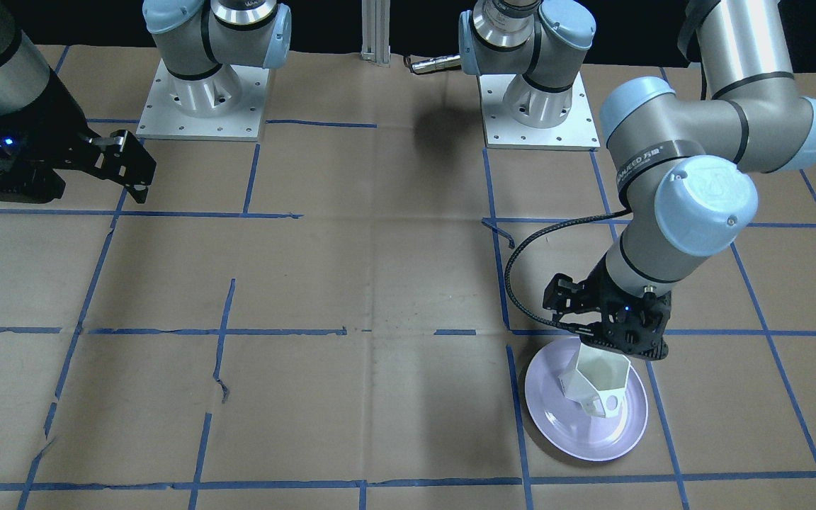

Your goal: Flip cup and place on plate

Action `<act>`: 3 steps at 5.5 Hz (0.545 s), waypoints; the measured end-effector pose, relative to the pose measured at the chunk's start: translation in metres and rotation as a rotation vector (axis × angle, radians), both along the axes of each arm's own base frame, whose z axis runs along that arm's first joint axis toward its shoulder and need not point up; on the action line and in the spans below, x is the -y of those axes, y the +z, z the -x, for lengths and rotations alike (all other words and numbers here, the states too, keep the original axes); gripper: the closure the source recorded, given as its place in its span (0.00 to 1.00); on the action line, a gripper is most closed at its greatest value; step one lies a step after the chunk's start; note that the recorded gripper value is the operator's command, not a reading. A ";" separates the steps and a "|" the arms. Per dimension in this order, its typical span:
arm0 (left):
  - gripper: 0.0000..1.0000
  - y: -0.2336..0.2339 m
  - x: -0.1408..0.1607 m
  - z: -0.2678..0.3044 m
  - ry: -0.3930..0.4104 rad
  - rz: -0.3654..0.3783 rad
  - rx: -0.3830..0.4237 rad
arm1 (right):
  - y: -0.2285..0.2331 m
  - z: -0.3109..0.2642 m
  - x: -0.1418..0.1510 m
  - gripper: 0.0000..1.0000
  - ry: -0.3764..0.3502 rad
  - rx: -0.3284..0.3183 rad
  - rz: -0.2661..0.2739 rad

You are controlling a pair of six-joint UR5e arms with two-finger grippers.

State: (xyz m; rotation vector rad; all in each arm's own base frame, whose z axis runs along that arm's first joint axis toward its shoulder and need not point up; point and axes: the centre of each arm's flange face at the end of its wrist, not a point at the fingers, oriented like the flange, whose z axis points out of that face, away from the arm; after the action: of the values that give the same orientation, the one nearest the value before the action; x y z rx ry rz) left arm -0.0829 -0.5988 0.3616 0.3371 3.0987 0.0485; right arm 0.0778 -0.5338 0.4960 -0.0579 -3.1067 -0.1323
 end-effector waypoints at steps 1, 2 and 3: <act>0.02 0.048 -0.031 0.008 0.074 0.009 -0.013 | 0.000 0.000 0.000 0.00 0.000 0.000 0.000; 0.02 0.083 -0.057 0.018 0.121 0.024 -0.019 | 0.000 0.000 0.000 0.00 0.000 0.000 0.000; 0.02 0.109 -0.079 0.034 0.143 0.051 -0.017 | 0.000 0.000 0.000 0.00 0.000 0.000 0.000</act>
State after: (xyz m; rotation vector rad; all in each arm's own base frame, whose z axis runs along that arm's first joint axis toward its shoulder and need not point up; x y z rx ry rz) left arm -0.1174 -0.5199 0.4710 0.1155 3.1291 -0.0307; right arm 0.0778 -0.5338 0.4960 -0.0580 -3.1068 -0.1324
